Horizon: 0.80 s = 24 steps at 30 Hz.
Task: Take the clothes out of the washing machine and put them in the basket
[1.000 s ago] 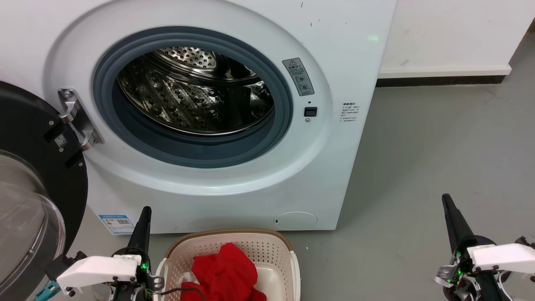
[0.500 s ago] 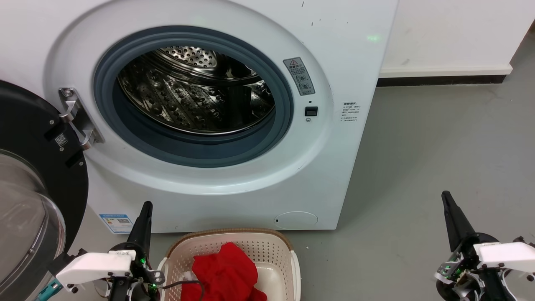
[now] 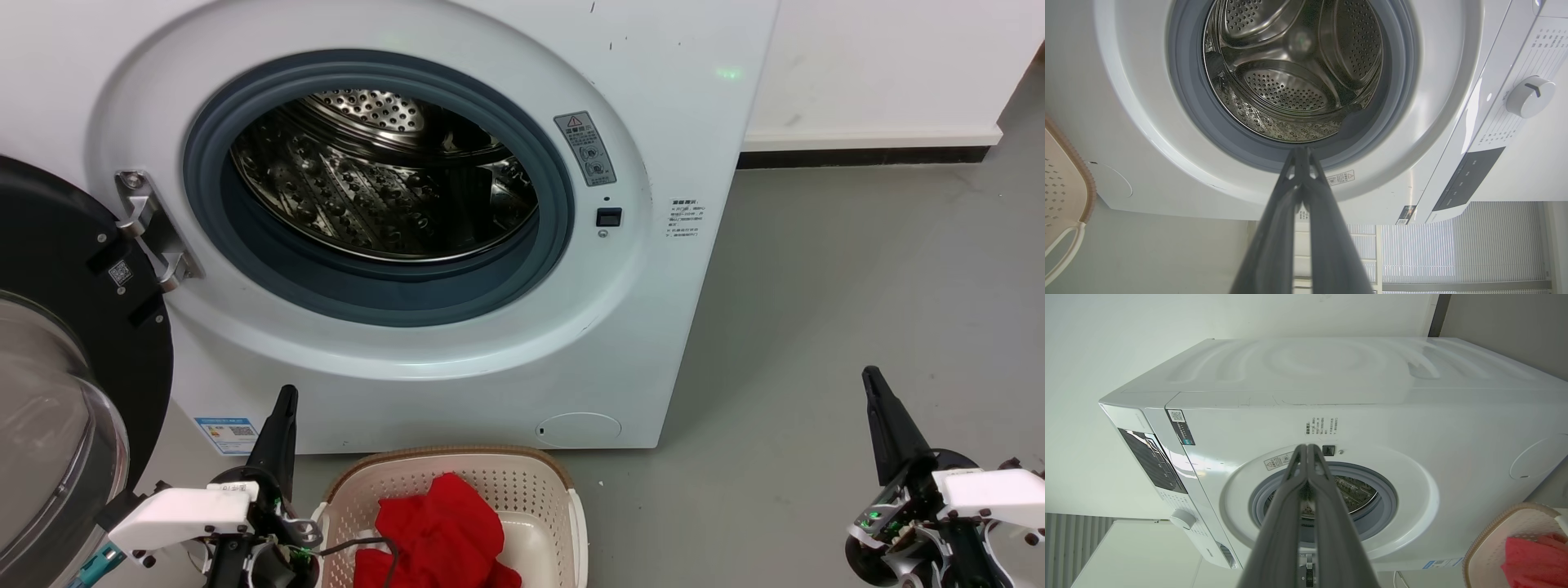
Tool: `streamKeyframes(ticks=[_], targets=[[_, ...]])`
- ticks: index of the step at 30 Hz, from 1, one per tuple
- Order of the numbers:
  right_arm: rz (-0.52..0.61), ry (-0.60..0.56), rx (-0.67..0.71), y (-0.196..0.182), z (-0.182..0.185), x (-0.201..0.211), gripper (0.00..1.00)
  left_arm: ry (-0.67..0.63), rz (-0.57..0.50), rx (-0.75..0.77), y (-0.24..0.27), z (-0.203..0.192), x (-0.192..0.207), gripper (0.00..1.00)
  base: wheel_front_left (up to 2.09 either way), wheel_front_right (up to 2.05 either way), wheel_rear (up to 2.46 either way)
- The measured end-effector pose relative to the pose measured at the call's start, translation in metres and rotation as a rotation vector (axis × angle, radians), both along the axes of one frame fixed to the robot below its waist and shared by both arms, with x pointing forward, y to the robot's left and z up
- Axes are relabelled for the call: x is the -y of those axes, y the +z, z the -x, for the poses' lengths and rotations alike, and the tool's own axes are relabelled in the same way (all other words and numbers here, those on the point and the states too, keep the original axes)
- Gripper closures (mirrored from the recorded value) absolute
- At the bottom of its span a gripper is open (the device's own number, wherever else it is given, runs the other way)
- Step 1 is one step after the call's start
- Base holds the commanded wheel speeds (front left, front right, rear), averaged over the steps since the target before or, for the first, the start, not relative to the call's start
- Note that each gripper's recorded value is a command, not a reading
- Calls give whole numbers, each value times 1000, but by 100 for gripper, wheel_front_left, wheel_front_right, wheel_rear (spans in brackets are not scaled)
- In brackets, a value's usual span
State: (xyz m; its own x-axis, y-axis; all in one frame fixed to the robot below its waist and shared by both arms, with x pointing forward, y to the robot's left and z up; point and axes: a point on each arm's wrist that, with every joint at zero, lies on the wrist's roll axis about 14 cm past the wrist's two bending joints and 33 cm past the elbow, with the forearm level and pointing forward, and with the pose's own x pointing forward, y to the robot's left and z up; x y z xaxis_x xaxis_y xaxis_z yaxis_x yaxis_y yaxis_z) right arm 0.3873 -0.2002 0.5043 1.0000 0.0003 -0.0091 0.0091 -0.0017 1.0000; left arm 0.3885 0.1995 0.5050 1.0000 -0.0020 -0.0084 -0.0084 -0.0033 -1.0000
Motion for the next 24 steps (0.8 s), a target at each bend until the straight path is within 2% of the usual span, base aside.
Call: streamKeyframes(ticks=[24], targets=[[0,0,0,0,0,0,100,0,1,0,0,0,0,100,0,0,0]])
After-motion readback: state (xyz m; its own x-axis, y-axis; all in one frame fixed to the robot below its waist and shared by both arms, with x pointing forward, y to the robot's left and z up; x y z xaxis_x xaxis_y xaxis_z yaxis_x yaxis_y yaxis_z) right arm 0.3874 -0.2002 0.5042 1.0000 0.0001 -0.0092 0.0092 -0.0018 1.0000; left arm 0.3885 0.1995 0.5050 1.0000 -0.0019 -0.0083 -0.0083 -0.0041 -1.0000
